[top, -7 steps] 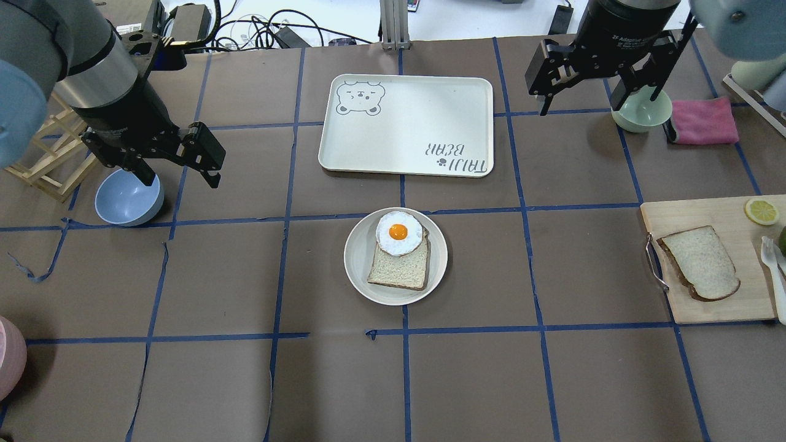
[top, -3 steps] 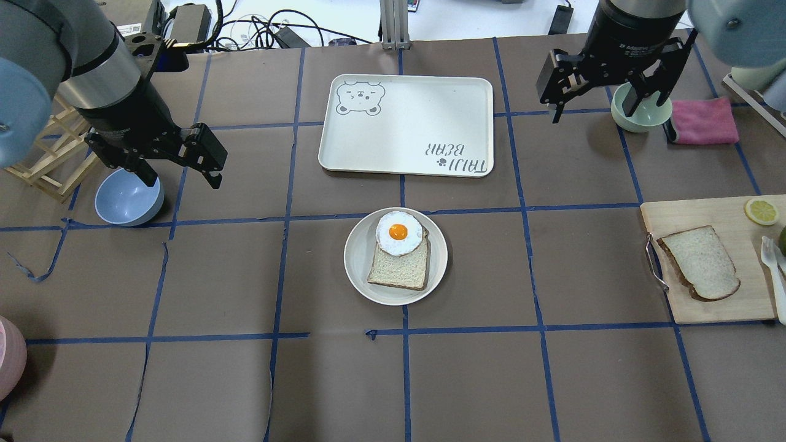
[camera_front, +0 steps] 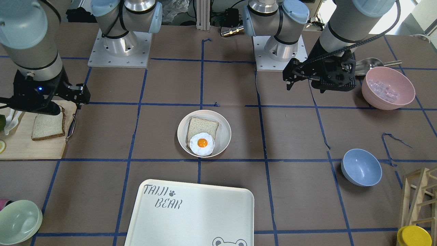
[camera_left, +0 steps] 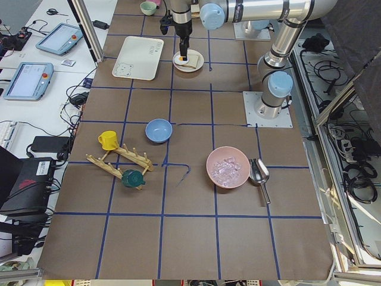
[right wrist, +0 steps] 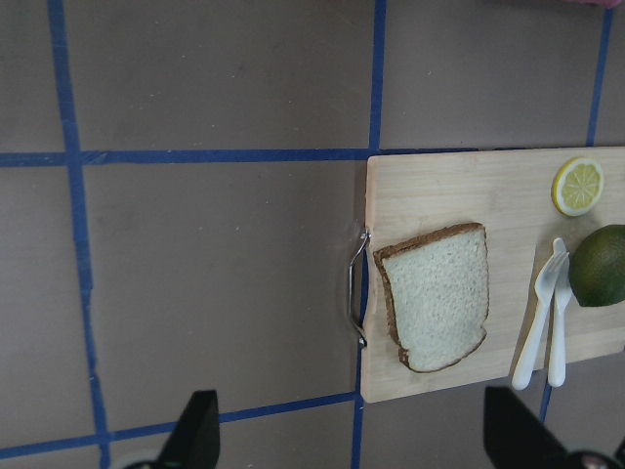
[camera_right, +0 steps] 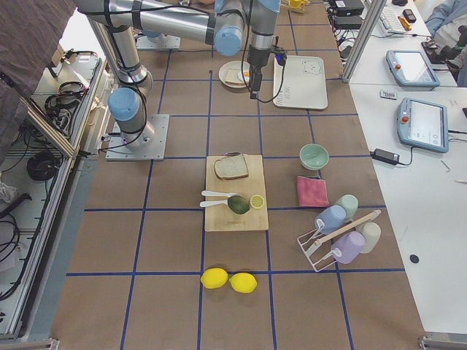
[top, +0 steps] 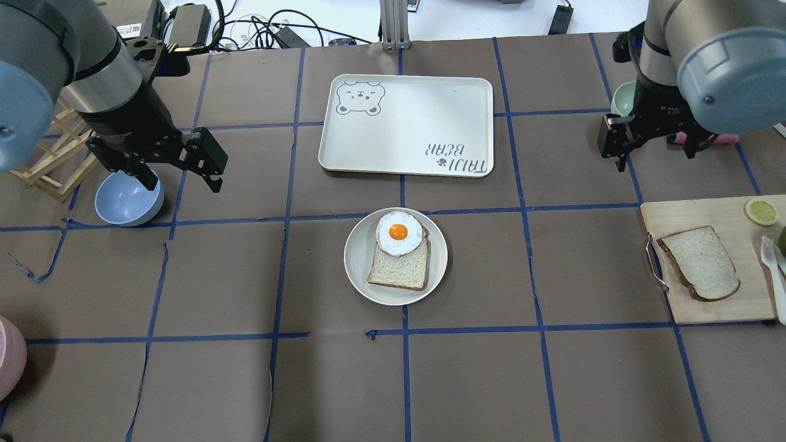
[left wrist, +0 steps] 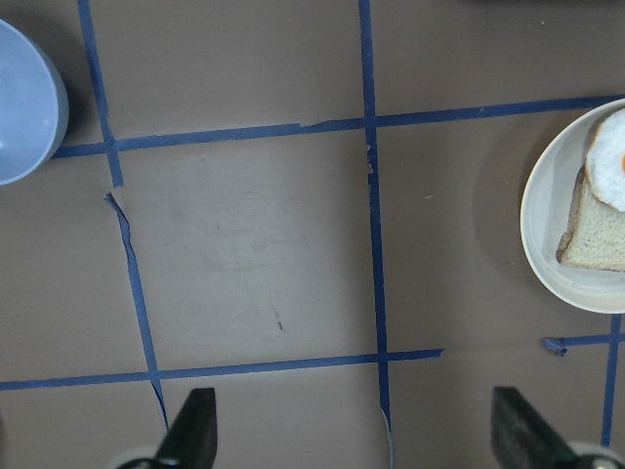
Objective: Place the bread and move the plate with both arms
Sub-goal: 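Move the right gripper down to the bread slice on the cutting board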
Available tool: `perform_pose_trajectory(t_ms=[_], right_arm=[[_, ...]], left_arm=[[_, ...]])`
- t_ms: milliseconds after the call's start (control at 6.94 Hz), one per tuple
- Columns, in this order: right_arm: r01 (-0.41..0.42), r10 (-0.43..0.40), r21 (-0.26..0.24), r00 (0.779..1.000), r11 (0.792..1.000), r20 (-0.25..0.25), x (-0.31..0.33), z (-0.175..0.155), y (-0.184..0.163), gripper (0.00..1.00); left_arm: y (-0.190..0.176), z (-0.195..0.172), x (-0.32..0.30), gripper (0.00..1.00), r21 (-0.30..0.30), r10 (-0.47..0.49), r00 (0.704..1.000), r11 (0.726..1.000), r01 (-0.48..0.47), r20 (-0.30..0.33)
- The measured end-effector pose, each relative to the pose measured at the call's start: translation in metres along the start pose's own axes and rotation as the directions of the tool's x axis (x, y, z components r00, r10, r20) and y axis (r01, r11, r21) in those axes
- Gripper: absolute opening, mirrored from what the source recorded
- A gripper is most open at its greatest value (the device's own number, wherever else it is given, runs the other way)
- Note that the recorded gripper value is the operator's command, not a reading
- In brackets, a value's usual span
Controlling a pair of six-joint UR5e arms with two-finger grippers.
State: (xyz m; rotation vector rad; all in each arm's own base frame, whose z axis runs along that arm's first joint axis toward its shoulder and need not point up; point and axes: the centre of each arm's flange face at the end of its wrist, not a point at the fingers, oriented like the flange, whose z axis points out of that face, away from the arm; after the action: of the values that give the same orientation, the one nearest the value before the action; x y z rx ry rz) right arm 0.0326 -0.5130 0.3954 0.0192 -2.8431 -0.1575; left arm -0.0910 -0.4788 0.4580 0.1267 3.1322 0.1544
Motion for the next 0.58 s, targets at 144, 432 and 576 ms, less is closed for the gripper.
perform_pose_trajectory(t_ms=[144,432,576], right_arm=[[0.021,-0.021,0.005,1.000,1.000,-0.002,0.025,0.049,0.004,1.00],[0.039,-0.038,-0.014,0.999,0.999,0.011,0.059,0.150,0.034,0.96],[0.066,-0.066,-0.005,0.998,0.998,0.008,0.065,0.187,0.046,0.88]], left_arm=[[0.000,0.001,0.000,1.00,-0.002,0.000,1.000,1.000,0.000,0.000],[0.001,0.001,0.000,1.00,-0.002,0.001,1.000,1.000,-0.001,-0.001],[0.002,0.001,0.000,1.00,-0.002,0.001,1.000,1.000,-0.001,0.000]])
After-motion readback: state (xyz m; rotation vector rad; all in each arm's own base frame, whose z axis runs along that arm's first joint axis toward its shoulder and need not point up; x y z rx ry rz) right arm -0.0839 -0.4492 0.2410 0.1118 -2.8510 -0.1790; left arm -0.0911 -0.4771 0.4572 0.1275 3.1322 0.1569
